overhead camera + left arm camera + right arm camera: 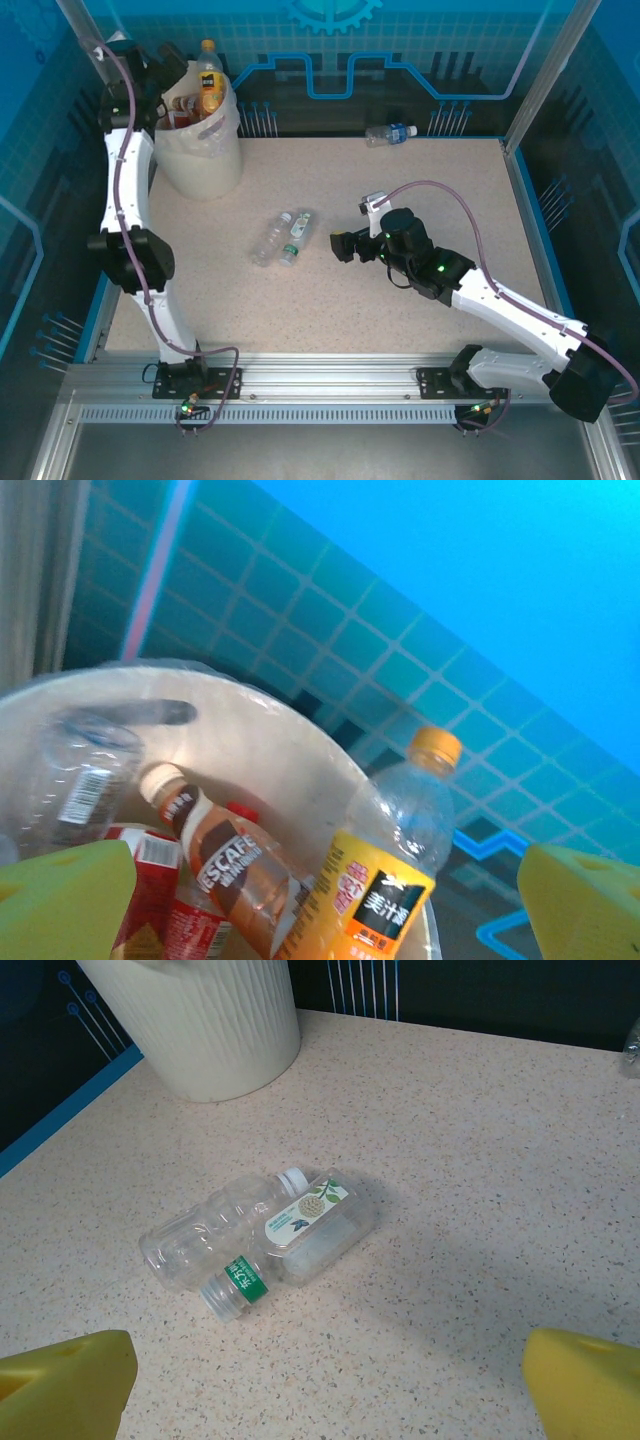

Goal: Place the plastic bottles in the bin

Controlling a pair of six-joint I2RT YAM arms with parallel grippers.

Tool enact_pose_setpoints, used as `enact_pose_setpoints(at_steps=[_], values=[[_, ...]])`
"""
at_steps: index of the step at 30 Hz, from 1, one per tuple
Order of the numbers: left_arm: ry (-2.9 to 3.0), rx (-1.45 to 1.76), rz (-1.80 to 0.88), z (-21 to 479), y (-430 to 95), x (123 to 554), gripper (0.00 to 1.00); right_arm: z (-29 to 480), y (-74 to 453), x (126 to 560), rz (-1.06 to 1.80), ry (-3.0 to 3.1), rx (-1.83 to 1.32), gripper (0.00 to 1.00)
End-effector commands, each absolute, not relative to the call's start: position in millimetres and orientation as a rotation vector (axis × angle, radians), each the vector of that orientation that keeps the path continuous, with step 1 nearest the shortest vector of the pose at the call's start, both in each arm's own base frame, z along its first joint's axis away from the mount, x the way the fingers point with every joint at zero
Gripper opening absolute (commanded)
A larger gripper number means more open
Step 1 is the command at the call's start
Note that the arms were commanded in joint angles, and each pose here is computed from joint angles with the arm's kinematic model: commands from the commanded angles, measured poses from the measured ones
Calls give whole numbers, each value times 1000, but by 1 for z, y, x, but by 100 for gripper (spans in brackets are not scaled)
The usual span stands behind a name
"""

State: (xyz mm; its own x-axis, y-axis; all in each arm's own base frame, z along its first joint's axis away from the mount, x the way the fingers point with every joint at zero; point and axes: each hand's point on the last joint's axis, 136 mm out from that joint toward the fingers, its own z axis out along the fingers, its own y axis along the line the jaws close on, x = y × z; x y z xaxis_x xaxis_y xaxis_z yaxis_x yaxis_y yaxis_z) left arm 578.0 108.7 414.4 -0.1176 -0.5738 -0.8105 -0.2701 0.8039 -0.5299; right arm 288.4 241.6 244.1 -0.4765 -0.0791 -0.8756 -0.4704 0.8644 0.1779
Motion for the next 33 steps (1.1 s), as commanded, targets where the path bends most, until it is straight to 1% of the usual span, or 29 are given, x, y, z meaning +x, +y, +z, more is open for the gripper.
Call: enact_pose_setpoints(at_steps=[1, 5, 12, 16, 19, 23, 25, 28, 30, 33], values=[[1798, -440, -368, 392, 71, 600, 98, 250, 240, 294, 481, 2035, -370, 100], [1880, -329, -294, 367, 57, 625, 95, 247, 240, 295, 471, 2051, -373, 100], [1960, -326, -213, 326, 67, 647, 90, 243, 239, 295, 468, 2065, -360, 100], [1973, -534, -39, 316, 107, 632, 83, 241, 239, 295, 469, 2073, -358, 100], [1935, -711, -34, 319, 136, 615, 77, 241, 239, 294, 471, 2074, -360, 100], [1879, -837, -34, 326, 157, 596, 76, 242, 238, 294, 469, 2076, -355, 100], [1872, -848, -70, 332, 155, 592, 79, 243, 238, 293, 470, 2074, -357, 100], [1880, -758, -235, 354, 127, 591, 92, 244, 236, 292, 464, 2074, -359, 100], [1881, -678, -313, 373, 104, 583, 98, 244, 235, 292, 460, 2073, -357, 100], [1851, -590, -369, 401, 78, 561, 99, 243, 234, 293, 458, 2074, -347, 100]])
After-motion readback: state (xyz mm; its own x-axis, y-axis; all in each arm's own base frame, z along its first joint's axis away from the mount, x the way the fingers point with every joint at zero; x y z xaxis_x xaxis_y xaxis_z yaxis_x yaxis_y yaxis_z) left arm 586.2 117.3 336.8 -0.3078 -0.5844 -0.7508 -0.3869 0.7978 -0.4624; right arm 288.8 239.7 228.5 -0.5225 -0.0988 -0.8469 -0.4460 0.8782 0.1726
